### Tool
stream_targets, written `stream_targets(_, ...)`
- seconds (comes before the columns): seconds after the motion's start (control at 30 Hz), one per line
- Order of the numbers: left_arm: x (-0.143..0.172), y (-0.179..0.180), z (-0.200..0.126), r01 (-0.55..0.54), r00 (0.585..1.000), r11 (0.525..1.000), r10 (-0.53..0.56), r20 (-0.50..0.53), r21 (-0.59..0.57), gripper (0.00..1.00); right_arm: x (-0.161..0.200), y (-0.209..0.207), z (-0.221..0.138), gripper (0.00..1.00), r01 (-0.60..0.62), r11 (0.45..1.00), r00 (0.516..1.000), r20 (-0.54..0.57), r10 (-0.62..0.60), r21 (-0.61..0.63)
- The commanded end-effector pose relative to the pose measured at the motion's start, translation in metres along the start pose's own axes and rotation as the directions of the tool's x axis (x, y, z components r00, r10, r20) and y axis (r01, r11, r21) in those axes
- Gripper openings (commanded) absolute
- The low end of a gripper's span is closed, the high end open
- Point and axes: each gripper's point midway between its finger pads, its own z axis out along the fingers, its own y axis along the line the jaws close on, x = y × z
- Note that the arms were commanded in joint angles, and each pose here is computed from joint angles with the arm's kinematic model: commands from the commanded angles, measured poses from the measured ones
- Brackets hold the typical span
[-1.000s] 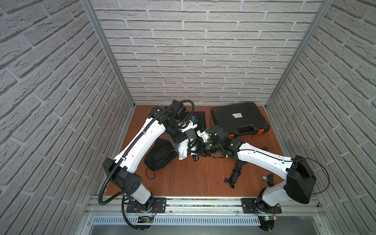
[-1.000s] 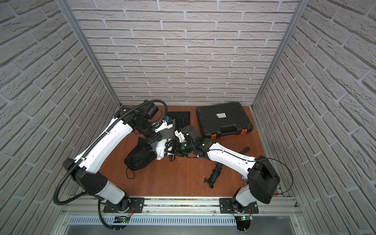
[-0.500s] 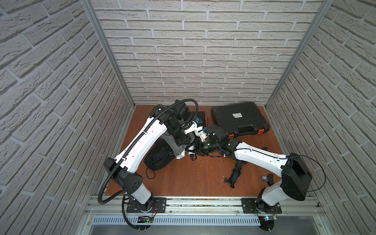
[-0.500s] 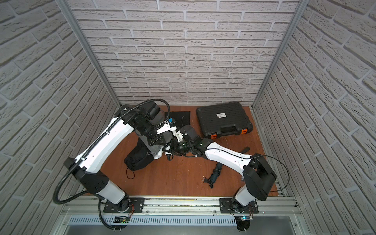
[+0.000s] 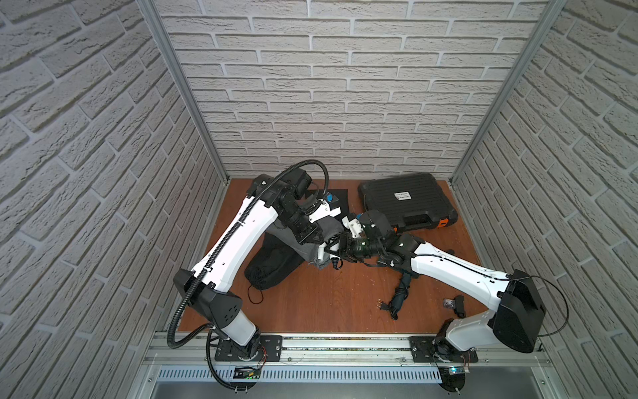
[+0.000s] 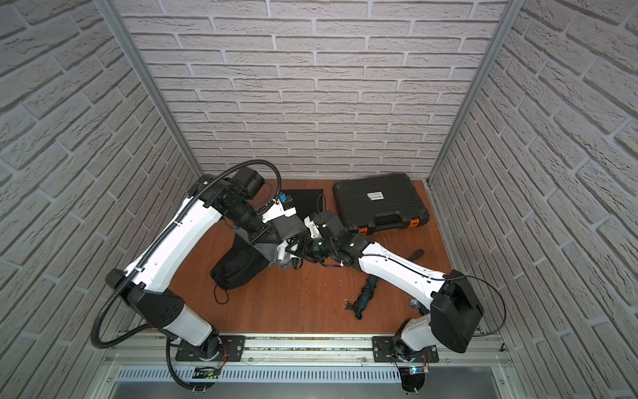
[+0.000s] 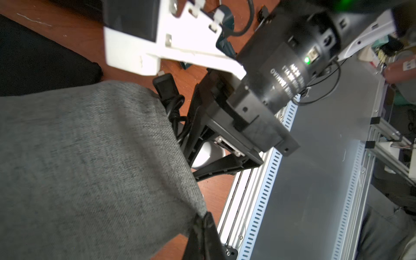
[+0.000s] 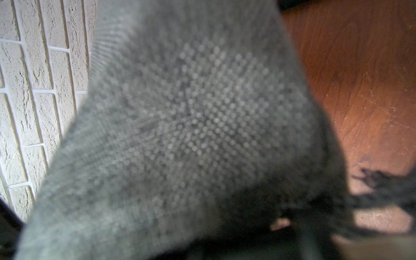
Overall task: Pack away hair dryers
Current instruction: Place the hair dryer in the drawstring bag.
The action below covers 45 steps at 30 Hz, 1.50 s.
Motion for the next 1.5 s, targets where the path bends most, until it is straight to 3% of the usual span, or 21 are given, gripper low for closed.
stream_targets(0.0,-0.003,-0.021,-0.003,0.043,0.998,0.993,-0.047,0.029,0.111,0.0,-0.016,0.027,-0.02,0.21,0.064,0.997,0.995,0.078,-0.06,-0.053)
stream_targets(0.13,0.001,-0.029,0.009,0.073,0.997,0.981,-0.077,0.012,0.179,0.0,-0.019,0.03,-0.019,0.19,0.055,0.997,0.995,0.086,-0.05,-0.056)
stream_targets(0.33,0.021,-0.021,0.034,0.104,0.992,0.987,-0.094,-0.086,0.124,0.0,-0.031,0.035,-0.017,0.15,0.005,0.996,0.989,0.149,0.009,-0.094)
stream_targets(0.47,0.021,-0.016,0.04,0.117,0.992,0.987,-0.109,-0.068,0.111,0.0,-0.038,0.038,-0.019,0.14,-0.015,0.991,0.976,0.214,0.044,-0.133)
stream_targets(0.73,0.001,-0.047,0.023,0.088,0.995,0.958,-0.096,0.017,0.272,0.0,-0.041,0.048,-0.01,0.14,0.001,0.996,0.968,0.251,0.021,-0.087)
stream_targets(1.03,-0.011,-0.046,0.001,0.092,0.99,0.951,-0.119,0.076,0.295,0.0,-0.027,0.046,-0.006,0.31,0.033,0.999,0.975,0.221,-0.038,0.023)
stream_targets(1.13,-0.017,-0.033,-0.007,0.126,0.98,0.952,-0.163,0.111,0.278,0.0,-0.023,0.046,-0.008,0.42,0.041,0.999,0.977,0.21,-0.048,0.035)
stream_targets(1.27,-0.024,-0.02,-0.019,0.17,0.963,0.945,-0.219,0.155,0.279,0.0,-0.02,0.045,-0.009,0.48,0.053,0.997,0.98,0.19,-0.062,0.05)
stream_targets(1.47,-0.03,-0.018,-0.031,0.146,0.962,0.956,-0.197,0.191,0.253,0.0,-0.017,0.048,-0.01,0.6,0.065,0.997,0.982,0.174,-0.072,0.043)
